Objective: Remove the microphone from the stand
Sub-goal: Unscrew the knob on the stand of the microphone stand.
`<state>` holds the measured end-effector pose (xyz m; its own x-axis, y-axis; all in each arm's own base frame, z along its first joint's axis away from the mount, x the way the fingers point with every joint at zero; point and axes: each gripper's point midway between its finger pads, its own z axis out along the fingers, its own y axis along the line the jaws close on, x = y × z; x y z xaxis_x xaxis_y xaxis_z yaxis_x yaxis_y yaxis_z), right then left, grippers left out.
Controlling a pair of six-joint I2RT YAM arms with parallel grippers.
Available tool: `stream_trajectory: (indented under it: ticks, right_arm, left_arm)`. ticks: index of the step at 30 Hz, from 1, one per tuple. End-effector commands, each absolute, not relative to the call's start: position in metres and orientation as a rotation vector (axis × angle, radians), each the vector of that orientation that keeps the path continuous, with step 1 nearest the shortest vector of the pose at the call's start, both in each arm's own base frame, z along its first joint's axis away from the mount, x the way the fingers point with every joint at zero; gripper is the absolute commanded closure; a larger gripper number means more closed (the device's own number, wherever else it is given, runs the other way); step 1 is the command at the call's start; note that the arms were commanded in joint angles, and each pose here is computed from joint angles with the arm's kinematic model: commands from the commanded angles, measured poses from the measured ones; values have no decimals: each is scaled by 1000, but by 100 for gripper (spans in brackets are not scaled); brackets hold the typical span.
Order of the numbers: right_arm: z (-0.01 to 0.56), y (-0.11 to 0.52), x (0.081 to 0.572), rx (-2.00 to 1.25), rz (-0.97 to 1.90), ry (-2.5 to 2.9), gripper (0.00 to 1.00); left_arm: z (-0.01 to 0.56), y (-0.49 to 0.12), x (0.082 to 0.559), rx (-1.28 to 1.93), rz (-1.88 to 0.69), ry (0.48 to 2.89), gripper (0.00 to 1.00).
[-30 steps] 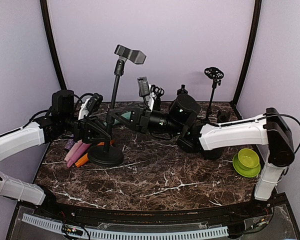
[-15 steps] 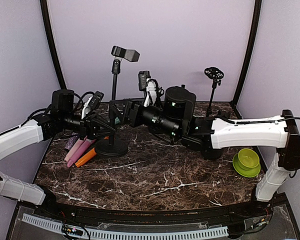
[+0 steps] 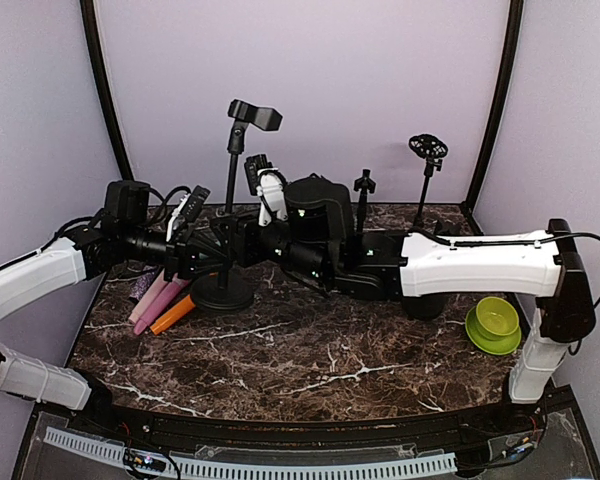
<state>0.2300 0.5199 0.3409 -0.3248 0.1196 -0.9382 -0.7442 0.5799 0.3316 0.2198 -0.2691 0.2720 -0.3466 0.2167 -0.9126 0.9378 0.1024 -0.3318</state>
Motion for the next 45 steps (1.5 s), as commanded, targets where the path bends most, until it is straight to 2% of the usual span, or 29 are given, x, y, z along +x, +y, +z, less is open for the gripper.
stream_trajectory:
  ticks: [1,3,9,13,19,26,28,36,39,42,45]
  right_arm:
    - [350,513,234,-467,914,1676,49]
    - [349,515,232,-470,938,1675,52]
    - [355,524,225,-487,1014,1658,72]
    - [364,525,221,-504,1119,1636,82]
    - [376,522,200,-649,1441,1539,87]
    - [397,496,211,-608,1519,1340,88]
    - [403,497,157,-848,1811,1245,87]
    - [417,491,119,-1035,2038,1028,87]
    - [423,487,115,-1064,2088,972,83]
    - [428,482,111,-1086,2131,919,75]
    - [429,479,110,-1100,2170,894,61]
  left_arm:
    - [297,-269,218,1182,-1257,1565,100]
    - [296,-269,218,1184,-1256,1566,100]
    - [298,-269,216,1189,-1259,1560,100]
    - [299,-269,214,1199,-1265,1551,100]
    - [306,-270,201,1222,-1367,1513,100]
    - [320,-268,176,1260,-1568,1443,100]
    - [323,-267,173,1257,-1608,1441,100]
    - [329,-267,167,1256,-1691,1434,100]
    - [329,-267,166,1253,-1706,1439,100]
    - [330,-266,166,1251,-1712,1442,100]
    - [331,-267,166,1250,-1706,1439,100]
